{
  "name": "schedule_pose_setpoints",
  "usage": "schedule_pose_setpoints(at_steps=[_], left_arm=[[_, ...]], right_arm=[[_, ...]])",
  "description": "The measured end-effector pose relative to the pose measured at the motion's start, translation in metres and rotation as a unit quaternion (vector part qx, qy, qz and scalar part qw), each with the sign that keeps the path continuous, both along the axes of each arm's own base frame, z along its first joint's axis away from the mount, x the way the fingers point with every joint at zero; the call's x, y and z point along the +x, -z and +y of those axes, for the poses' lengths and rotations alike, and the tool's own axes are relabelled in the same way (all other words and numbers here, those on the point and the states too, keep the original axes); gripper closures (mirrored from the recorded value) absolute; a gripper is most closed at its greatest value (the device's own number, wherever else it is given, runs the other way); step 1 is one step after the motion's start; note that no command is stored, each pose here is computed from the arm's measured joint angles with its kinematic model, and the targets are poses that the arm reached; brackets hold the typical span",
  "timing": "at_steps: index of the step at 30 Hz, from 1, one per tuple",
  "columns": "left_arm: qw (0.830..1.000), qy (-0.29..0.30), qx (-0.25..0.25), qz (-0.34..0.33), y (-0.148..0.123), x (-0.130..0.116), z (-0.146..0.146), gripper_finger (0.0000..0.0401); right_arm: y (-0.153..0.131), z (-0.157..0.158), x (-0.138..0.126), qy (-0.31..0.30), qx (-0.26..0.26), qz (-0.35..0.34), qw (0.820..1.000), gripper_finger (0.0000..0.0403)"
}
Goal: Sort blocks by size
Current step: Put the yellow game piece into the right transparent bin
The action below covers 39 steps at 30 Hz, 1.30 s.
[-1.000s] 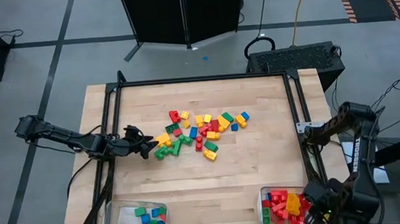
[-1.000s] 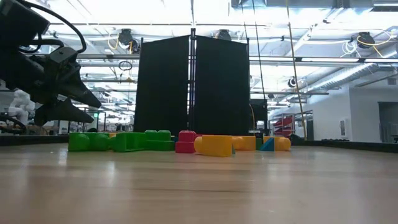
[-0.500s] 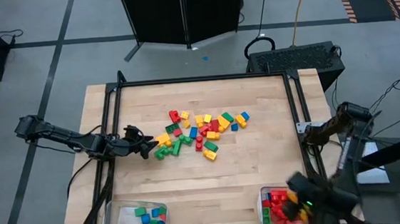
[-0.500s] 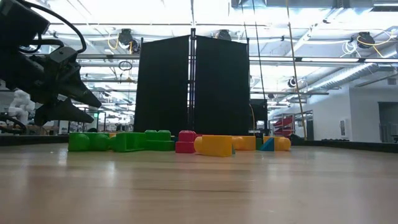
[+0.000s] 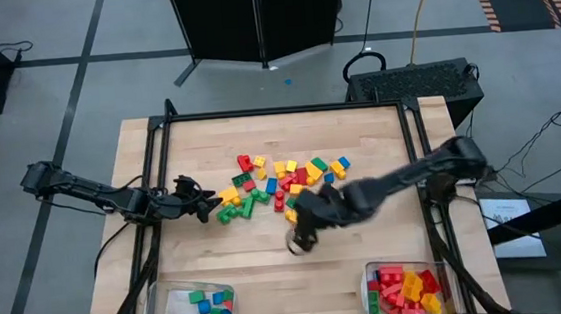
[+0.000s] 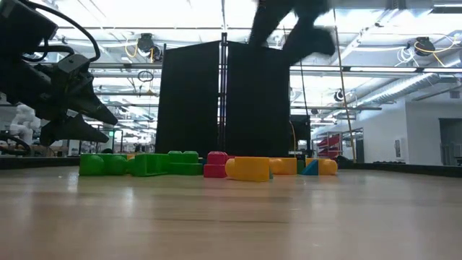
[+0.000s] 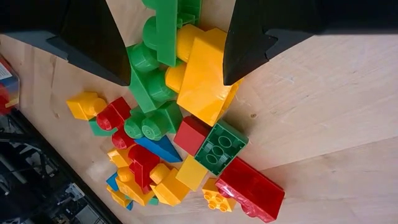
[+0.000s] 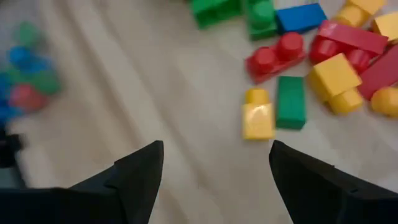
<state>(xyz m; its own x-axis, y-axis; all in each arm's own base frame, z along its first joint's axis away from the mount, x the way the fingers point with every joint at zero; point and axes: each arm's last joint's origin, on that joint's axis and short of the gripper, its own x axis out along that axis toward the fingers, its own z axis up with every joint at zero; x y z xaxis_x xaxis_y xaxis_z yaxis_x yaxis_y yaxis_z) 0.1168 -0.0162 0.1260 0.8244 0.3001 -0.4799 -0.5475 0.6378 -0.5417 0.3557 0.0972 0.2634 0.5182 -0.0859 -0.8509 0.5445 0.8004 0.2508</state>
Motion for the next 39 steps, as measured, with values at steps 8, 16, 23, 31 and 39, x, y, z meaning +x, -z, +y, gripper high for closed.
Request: schedule_pose_setpoints(at_steps=[8, 16, 23, 31, 39], left_arm=[[1.0, 0.001, 0.002, 0.002, 0.0, 0.0, 0.0, 0.0146], [1.0, 0.002, 0.004, 0.005, 0.0, 0.0, 0.0, 0.0146], [1.0, 0.002, 0.004, 0.005, 0.0, 0.0, 0.0, 0.0146], [1.0, 0.001, 0.002, 0.002, 0.0, 0.0, 0.0, 0.0146], [1.0, 0.003, -0.005, -0.012, -0.001, 0.001, 0.0, 0.0146]], right_arm=[[0.054, -0.042, 0.039, -0.034, 0.026, 0.048, 0.998, 0.012], [0.113, -0.042, 0.05, -0.02, 0.006, 0.126, 0.992, 0.012], [0.128, -0.041, 0.053, -0.003, 0.004, 0.14, 0.99, 0.0193], [0.116, -0.039, 0.059, -0.007, 0.013, 0.129, 0.991, 0.0294], [0.041, -0.02, 0.057, -0.051, -0.008, 0.149, 0.988, 0.0294]])
